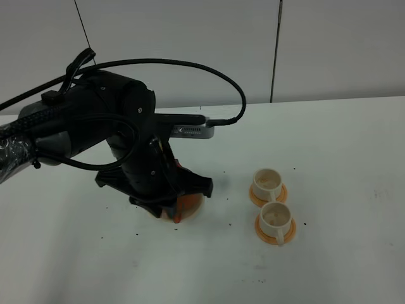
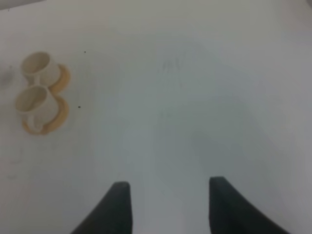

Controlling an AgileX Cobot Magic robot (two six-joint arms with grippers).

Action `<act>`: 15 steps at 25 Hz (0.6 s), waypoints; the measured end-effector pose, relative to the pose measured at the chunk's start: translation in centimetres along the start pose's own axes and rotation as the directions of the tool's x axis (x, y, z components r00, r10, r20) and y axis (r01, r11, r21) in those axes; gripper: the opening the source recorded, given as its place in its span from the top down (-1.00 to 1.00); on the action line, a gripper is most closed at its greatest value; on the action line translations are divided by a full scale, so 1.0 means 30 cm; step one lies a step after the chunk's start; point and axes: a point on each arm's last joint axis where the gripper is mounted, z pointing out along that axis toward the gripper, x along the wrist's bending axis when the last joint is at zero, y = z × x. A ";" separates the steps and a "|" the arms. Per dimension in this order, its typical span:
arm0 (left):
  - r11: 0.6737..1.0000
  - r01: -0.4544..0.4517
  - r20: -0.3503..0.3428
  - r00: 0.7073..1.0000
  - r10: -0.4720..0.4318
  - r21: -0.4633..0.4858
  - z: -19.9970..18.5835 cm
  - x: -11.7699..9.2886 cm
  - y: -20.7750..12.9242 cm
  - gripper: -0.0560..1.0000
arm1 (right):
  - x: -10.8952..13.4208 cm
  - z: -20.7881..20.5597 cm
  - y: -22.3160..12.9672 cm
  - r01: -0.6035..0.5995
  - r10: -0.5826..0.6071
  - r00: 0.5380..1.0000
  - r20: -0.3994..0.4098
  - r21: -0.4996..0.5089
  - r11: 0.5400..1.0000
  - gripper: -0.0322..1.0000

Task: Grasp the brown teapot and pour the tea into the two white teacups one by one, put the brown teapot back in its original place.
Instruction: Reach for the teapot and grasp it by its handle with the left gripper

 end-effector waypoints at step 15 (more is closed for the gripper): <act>0.985 0.154 -0.053 0.986 -0.159 -0.079 0.003 0.038 0.029 0.14 | 0.000 0.000 0.000 0.000 0.000 1.000 0.000 0.000 1.000 0.24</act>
